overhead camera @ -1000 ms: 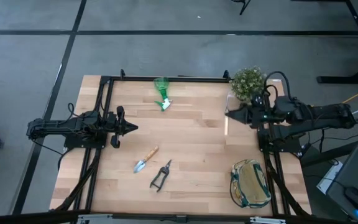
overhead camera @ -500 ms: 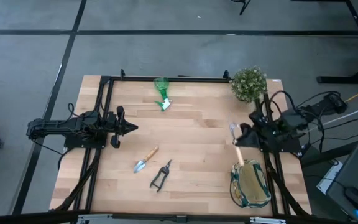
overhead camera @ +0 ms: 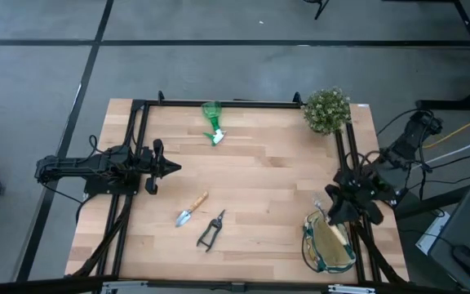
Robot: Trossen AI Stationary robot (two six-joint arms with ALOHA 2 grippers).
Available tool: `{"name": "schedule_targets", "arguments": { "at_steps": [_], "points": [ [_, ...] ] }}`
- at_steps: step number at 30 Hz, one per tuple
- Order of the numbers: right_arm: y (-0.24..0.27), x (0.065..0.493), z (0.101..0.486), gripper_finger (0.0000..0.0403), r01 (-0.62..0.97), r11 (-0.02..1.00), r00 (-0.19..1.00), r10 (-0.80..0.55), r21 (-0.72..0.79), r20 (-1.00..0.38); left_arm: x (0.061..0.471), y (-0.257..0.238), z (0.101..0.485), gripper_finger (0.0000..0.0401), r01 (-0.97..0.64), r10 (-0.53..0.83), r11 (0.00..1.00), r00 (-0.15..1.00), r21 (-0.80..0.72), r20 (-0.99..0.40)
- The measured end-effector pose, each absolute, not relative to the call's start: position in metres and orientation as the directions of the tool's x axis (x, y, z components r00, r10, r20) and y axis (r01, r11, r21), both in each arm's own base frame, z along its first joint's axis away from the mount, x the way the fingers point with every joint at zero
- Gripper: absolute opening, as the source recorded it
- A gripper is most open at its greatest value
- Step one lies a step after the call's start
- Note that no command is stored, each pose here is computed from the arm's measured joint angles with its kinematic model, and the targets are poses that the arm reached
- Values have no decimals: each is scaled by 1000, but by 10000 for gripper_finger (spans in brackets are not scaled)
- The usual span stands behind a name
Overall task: Pick & Place Garden tools in Gardening bag
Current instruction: Put the hand rake into the gardening bag
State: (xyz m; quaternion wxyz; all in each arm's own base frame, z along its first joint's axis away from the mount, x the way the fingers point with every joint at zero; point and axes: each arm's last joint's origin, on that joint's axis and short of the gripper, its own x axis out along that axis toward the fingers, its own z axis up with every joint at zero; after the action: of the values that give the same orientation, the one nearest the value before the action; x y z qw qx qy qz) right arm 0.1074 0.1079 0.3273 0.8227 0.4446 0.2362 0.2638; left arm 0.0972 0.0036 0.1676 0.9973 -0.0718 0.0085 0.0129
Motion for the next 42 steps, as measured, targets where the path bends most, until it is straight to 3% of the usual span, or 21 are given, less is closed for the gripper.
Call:
{"name": "schedule_targets", "arguments": {
  "at_steps": [16,32,42],
  "points": [
    [127,89,299,70,-41,639,749,528,768,-399,97,4,168,10,-27,24,989,1000,-143,-18],
    [158,80,277,70,113,623,658,537,774,-528,97,4,168,13,-26,24,989,1000,-143,-16],
    [166,78,267,70,287,544,653,491,788,-577,97,4,168,13,-26,24,989,1000,-143,-15]
  ]
}}
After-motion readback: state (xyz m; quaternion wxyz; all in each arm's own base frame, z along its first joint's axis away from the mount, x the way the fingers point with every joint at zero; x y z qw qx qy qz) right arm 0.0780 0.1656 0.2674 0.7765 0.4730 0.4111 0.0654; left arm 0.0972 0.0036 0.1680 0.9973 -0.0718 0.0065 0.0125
